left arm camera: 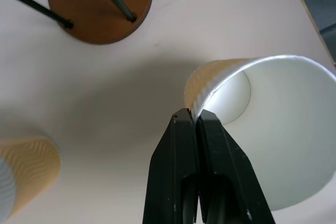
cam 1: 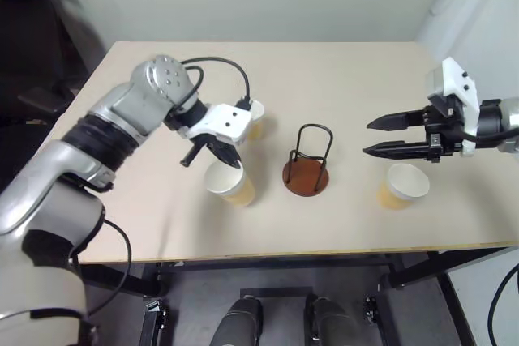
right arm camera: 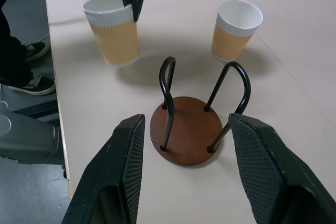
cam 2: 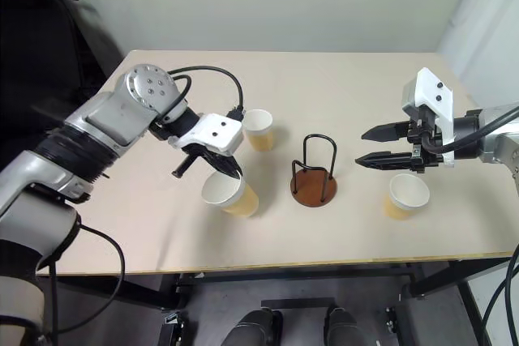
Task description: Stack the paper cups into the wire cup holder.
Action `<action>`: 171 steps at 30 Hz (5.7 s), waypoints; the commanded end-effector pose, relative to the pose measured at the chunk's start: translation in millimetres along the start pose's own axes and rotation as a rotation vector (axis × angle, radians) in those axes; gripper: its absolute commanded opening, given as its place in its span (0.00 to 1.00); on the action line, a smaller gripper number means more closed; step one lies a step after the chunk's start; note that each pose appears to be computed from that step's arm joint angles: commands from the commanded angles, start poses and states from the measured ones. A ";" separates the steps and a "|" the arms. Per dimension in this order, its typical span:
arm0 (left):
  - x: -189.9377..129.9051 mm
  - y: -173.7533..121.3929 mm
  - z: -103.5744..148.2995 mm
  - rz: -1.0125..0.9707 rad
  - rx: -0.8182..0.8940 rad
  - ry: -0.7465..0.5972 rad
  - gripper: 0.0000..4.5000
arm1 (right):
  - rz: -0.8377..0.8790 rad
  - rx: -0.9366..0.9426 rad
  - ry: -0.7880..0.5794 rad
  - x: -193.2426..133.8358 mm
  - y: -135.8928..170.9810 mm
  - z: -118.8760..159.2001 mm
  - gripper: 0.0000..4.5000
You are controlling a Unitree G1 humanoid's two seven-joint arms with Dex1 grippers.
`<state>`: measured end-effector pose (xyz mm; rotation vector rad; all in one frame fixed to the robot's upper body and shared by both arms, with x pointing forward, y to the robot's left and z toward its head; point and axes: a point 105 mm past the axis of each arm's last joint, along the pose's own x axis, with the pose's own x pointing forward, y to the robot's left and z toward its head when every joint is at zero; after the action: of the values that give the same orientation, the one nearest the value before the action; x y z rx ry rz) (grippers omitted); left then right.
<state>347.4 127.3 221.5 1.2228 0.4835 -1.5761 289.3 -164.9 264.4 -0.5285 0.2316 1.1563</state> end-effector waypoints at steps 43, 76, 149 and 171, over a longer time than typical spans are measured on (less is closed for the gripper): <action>-41.9 92.7 125.2 0.216 0.058 -0.247 0.01 | -0.140 -0.002 0.022 -36.2 -22.3 0.0 0.56; -12.2 90.9 122.7 0.154 0.087 -0.224 0.05 | -0.138 0.009 0.011 -32.2 -16.1 -4.0 0.56; -68.4 9.3 61.6 0.237 -0.097 -0.691 0.99 | -0.053 -0.132 0.558 -32.2 7.1 -130.5 0.56; -64.8 -15.7 1.8 0.301 -0.108 -0.481 1.00 | -0.007 -0.205 0.544 -29.3 0.9 -112.2 0.01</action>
<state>332.1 155.2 267.9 0.7208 0.0792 -1.4971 285.2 -243.0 153.7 -0.9859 0.6384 1.0572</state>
